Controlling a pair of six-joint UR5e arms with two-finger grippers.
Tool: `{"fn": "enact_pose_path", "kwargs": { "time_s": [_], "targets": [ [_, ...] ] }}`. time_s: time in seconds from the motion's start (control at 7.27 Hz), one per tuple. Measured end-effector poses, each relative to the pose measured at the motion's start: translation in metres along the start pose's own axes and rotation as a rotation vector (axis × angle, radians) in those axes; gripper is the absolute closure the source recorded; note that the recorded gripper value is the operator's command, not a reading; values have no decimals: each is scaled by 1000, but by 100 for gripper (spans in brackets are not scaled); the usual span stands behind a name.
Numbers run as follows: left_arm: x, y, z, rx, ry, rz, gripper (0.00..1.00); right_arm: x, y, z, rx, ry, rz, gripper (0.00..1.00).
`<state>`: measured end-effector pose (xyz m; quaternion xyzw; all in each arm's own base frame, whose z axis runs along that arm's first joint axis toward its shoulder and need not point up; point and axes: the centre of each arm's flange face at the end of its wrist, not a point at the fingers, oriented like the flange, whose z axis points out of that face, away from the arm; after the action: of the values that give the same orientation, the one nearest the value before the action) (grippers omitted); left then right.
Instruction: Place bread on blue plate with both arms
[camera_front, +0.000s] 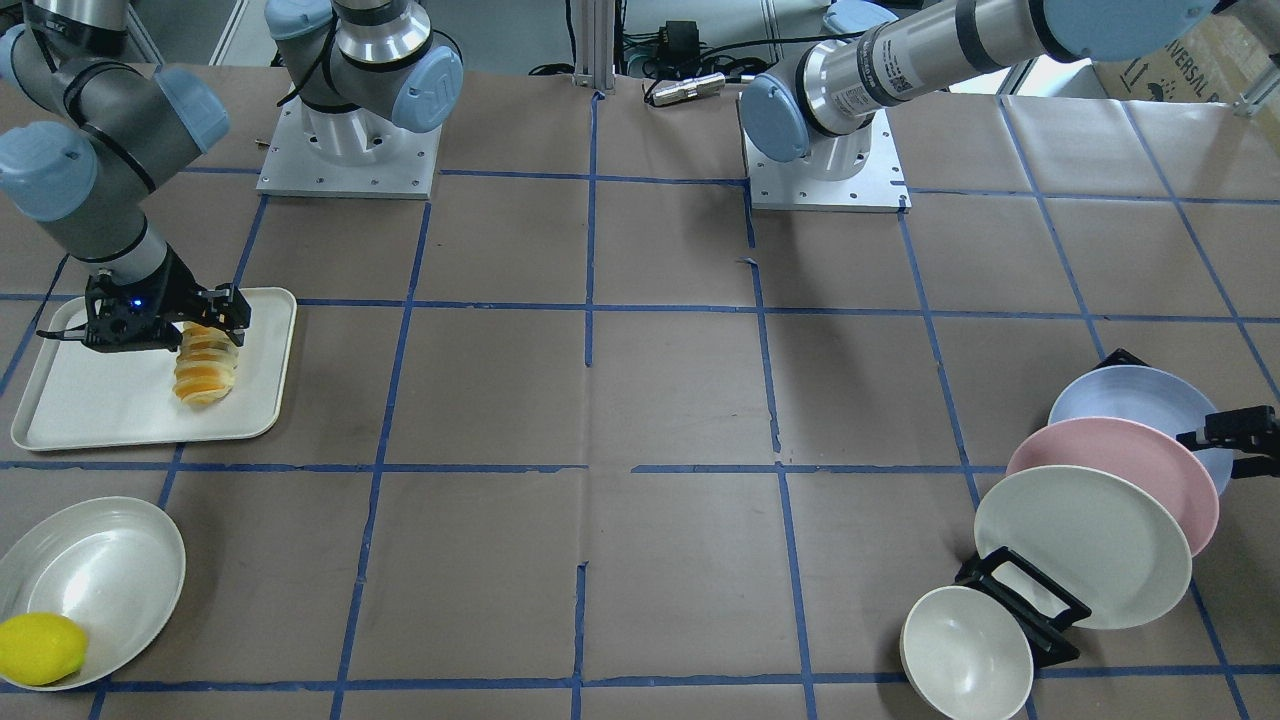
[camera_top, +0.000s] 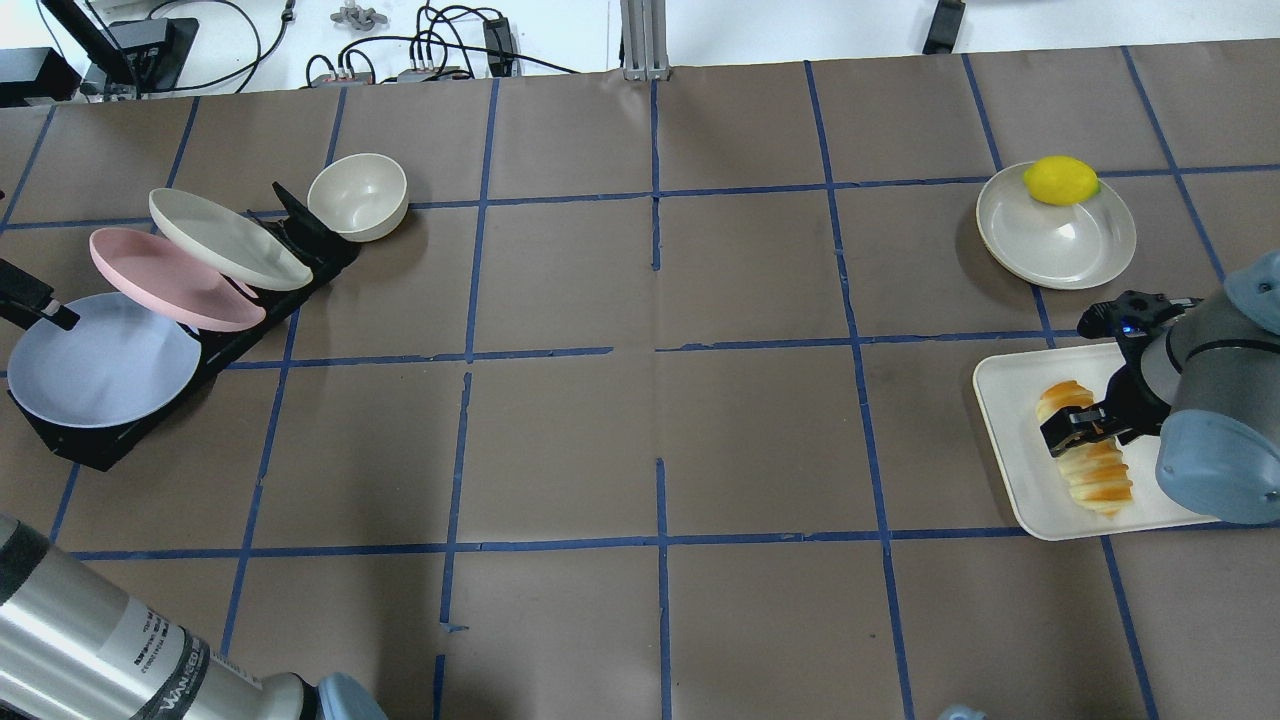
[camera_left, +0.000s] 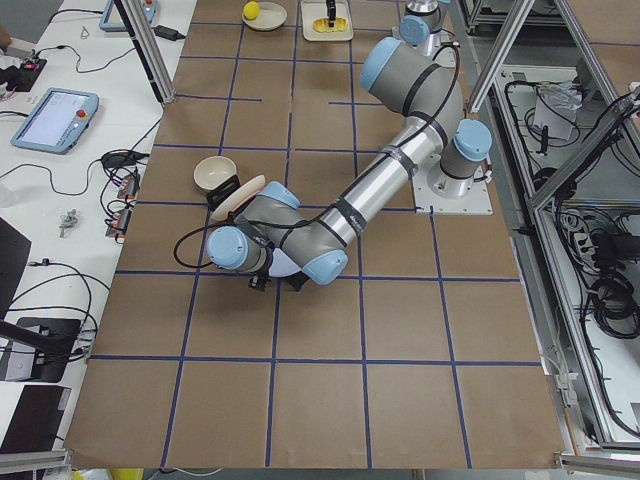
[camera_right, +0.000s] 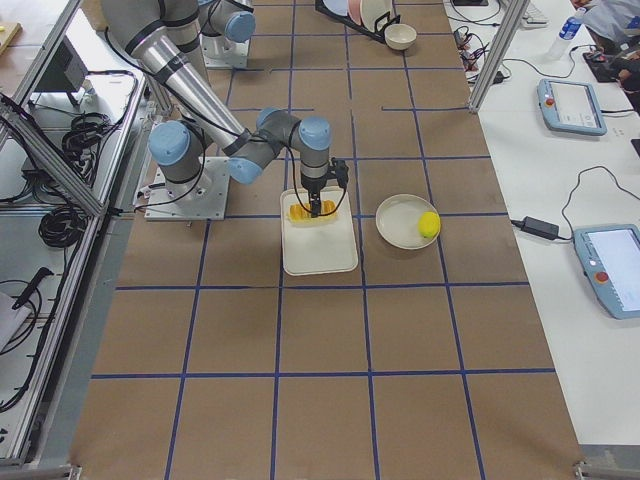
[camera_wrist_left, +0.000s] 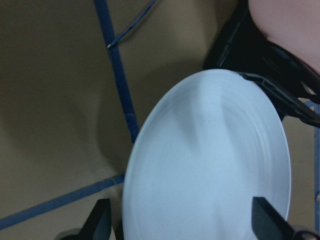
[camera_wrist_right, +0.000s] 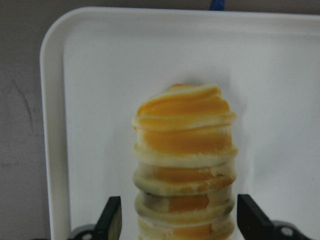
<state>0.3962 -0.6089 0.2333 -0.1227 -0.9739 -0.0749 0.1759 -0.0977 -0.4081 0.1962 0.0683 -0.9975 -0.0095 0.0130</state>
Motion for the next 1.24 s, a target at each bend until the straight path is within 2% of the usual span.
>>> {"fn": "enact_pose_path", "kwargs": {
  "time_s": [0.14,0.28,0.41,0.55,0.69,0.83,1.24],
  "targets": [
    [-2,-3,6,-6,5,3,11,1,-1,3,2,1,-7,20],
    [-4,-4,9,-13,7,4,29,2,-2,8,1,0,-11,25],
    [-5,-3,12,-20,10,4,54,2,-3,12,0,0,-13,46],
    [-6,-1,13,-30,11,3,73,3,-3,14,2,0,-15,90],
    [-7,0,13,-38,10,2,85,3,-4,15,3,1,-15,96],
    [-7,0,12,-40,8,2,88,3,-4,15,3,2,-14,96],
    [-1,3,2,-46,12,2,89,5,-4,6,14,22,-11,96]
  ]
}}
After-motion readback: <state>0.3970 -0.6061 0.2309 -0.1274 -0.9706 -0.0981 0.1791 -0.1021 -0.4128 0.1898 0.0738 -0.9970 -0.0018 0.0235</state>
